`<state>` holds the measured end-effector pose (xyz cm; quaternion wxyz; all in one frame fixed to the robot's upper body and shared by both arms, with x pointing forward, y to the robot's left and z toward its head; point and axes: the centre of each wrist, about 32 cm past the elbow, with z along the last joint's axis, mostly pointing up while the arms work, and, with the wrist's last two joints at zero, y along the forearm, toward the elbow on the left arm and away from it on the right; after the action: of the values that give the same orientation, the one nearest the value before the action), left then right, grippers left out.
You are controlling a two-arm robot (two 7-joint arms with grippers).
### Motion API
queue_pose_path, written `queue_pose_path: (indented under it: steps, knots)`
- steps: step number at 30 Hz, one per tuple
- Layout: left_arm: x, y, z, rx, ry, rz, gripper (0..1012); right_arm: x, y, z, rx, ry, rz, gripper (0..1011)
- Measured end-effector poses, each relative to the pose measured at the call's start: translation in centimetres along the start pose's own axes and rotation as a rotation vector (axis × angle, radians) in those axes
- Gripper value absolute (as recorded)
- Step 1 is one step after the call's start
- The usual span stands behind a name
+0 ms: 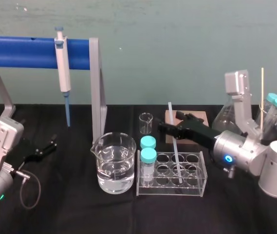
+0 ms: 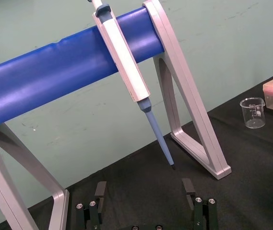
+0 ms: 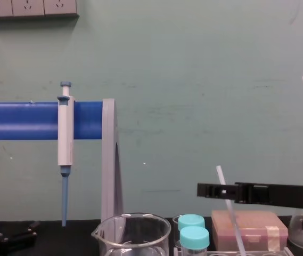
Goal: Pick up the stirring rod with one hand, then place it down.
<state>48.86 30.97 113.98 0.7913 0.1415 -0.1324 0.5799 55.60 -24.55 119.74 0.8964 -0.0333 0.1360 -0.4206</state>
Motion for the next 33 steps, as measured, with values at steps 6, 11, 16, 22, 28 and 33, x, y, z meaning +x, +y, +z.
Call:
queue_pose_path:
  steps: [6, 11, 16, 22, 28, 33]
  knots:
    - [0.0, 0.0, 0.0, 0.0, 0.0, 0.0, 1000, -0.28, 0.72, -0.06, -0.052, 0.0, -0.018, 1003]
    - [0.0, 0.0, 0.0, 0.0, 0.0, 0.0, 1000, -0.4, 0.78, -0.12, -0.071, -0.012, -0.039, 1003]
    - [0.0, 0.0, 0.0, 0.0, 0.0, 0.0, 1000, -0.43, 0.74, -0.11, -0.074, -0.03, -0.064, 1003]
    - [0.0, 0.0, 0.0, 0.0, 0.0, 0.0, 1000, -0.45, 0.64, -0.03, -0.062, -0.048, -0.067, 1003]
    - [0.0, 0.0, 0.0, 0.0, 0.0, 0.0, 1000, -0.48, 0.51, 0.06, -0.053, -0.068, -0.061, 1003]
    - [0.0, 0.0, 0.0, 0.0, 0.0, 0.0, 1000, -0.48, 0.52, 0.08, -0.052, -0.067, -0.061, 1003]
